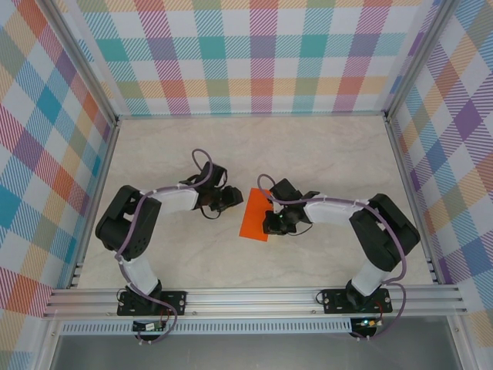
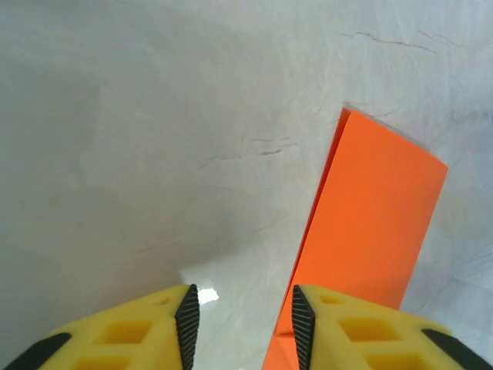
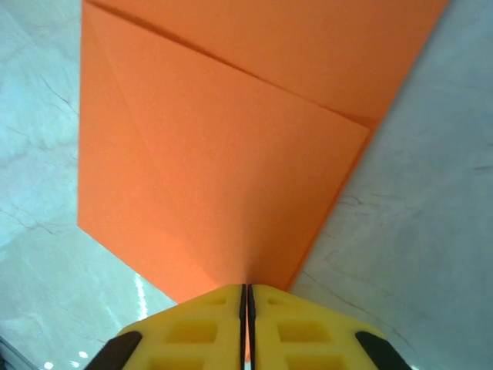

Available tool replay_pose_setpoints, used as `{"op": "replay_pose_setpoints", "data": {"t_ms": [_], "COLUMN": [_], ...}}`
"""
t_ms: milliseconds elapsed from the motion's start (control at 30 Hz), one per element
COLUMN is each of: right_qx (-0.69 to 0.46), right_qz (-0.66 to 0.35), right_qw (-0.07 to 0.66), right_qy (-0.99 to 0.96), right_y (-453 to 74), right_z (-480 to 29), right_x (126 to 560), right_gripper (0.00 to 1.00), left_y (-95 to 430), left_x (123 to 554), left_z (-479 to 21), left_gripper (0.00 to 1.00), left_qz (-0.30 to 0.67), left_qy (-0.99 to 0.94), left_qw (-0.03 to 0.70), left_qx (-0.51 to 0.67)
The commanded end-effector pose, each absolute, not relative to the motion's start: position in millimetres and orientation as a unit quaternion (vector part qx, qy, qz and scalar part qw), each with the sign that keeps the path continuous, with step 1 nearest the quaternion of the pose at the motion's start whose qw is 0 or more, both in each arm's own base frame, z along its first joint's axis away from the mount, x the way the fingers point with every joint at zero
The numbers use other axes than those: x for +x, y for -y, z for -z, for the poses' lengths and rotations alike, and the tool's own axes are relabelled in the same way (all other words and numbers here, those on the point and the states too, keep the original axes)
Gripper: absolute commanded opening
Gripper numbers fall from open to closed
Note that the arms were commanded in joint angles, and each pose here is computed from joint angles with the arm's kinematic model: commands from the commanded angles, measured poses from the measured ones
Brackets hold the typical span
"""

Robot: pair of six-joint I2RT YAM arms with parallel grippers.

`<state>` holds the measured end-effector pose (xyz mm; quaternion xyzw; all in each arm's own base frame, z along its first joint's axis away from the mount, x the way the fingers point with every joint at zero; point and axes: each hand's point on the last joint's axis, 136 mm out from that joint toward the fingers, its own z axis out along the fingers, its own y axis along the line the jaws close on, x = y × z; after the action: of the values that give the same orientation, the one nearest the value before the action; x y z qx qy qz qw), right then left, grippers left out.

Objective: Fold a paper plane with a square sheet of paper (pick it up from the middle)
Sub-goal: Fold the triangle a second time at the center of the table.

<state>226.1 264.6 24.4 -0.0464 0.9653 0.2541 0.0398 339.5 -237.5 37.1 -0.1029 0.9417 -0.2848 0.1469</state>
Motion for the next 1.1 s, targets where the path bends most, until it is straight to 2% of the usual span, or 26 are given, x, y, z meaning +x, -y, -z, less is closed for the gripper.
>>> {"op": "replay_pose_setpoints", "data": {"t_ms": [0,167,300,433,533,600,733,1067], "right_qx": [-0.023,0.002,-0.004,-0.017,-0.026,-0.03,-0.032,-0.034], "right_qz": [-0.296,-0.301,-0.298,-0.311,-0.315,-0.319,-0.328,-0.326], "right_qw": [0.079,0.124,0.124,0.117,0.109,0.105,0.098,0.081], "right_qy": [-0.952,-0.946,-0.947,-0.943,-0.942,-0.941,-0.939,-0.941], "right_y": [-269,-249,-244,-249,-252,-254,-257,-259], "right_z": [-60,-77,-69,-63,-57,-54,-50,-38], "right_x": [242,266,275,281,284,285,285,284], "right_gripper": [0.2,0.48,0.55,0.55,0.53,0.51,0.47,0.4], "left_y": [222,229,246,264,277,287,301,294], "left_x": [328,309,297,289,286,286,290,309], "left_z": [-49,-57,-59,-59,-64,-66,-62,-30], "left_gripper": [0.47,0.58,0.62,0.62,0.54,0.45,0.33,0.25], "left_qz": [0.283,0.315,0.345,0.367,0.387,0.4,0.403,0.323], "left_qy": [-0.939,-0.929,-0.921,-0.915,-0.908,-0.905,-0.905,-0.936], "left_qw": [0.152,0.142,0.124,0.112,0.108,0.105,0.099,0.11], "left_qx": [-0.125,-0.131,-0.128,-0.126,-0.115,-0.105,-0.092,-0.082]}}
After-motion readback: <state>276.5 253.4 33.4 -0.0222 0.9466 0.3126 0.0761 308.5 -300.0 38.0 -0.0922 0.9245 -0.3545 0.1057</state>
